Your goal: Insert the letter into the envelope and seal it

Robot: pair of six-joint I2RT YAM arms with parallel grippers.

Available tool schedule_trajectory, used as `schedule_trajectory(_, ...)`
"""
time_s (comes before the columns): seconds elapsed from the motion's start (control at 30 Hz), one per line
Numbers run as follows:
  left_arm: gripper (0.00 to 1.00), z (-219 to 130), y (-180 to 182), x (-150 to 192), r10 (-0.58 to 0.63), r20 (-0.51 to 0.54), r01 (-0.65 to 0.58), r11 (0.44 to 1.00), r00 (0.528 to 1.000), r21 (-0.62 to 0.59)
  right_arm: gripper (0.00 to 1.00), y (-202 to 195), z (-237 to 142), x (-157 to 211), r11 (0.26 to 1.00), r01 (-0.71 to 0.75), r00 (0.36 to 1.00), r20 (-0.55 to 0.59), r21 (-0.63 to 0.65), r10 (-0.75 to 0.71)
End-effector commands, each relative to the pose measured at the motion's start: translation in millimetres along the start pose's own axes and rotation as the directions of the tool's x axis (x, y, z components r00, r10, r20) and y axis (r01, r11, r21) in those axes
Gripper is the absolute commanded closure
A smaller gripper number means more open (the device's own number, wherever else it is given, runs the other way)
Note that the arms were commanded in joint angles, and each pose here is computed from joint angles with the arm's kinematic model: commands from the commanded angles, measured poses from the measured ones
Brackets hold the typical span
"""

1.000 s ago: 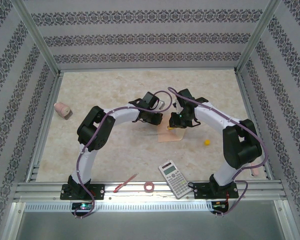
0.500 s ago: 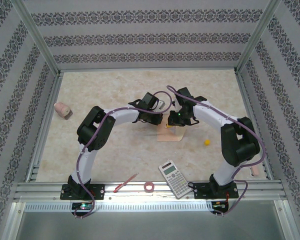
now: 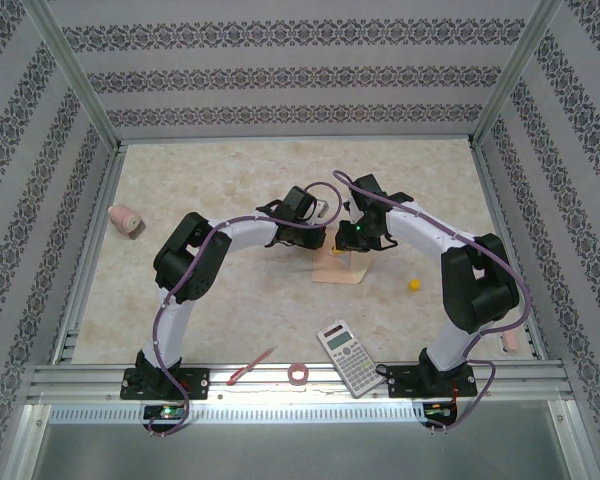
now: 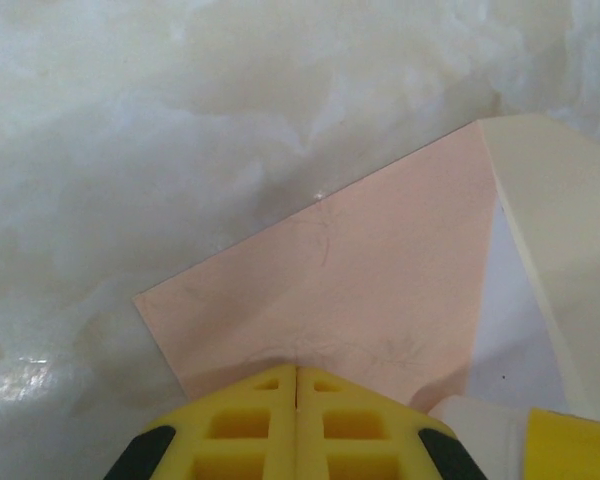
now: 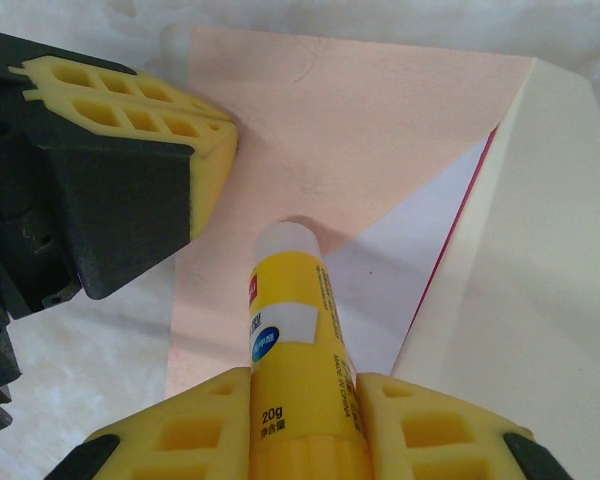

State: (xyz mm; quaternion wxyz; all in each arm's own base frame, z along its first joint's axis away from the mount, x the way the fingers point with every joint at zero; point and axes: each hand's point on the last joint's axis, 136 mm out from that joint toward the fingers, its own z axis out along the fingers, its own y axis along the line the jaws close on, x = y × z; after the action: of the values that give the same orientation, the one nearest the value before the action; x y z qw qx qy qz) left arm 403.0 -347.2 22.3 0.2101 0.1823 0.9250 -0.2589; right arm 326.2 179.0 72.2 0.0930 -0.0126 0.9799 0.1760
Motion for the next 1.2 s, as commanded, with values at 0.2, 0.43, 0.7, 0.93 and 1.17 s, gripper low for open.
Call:
schedule_trajectory(0.2, 1.0, 14, 29, 51, -0.188, -0.106, 0.173, 0.976, 0.976, -0.134, 0.98, -14, -4, 19, 0.998, -0.038, 0.999, -0.024, 0.054, 0.039)
schedule_trajectory(0.43, 1.0, 12, 28, 48, -0.247, -0.086, 0.234, 0.963, 0.965, -0.137, 0.98, -12, -7, 32, 0.998, -0.046, 0.998, -0.03, 0.048, 0.047)
schedule_trajectory(0.7, 1.0, 12, 27, 47, -0.265, -0.084, 0.253, 0.958, 0.961, -0.132, 0.98, -7, -6, 34, 0.998, -0.044, 0.998, -0.033, 0.042, 0.045)
schedule_trajectory(0.93, 1.0, 11, 25, 49, -0.263, -0.09, 0.251, 0.959, 0.961, -0.128, 0.98, -11, 3, 22, 0.998, -0.048, 0.998, -0.036, 0.042, 0.05)
schedule_trajectory(1.17, 1.0, 10, 25, 50, -0.259, -0.094, 0.247, 0.961, 0.961, -0.126, 0.99, -14, 4, 6, 0.998, -0.045, 0.999, -0.023, 0.042, 0.046)
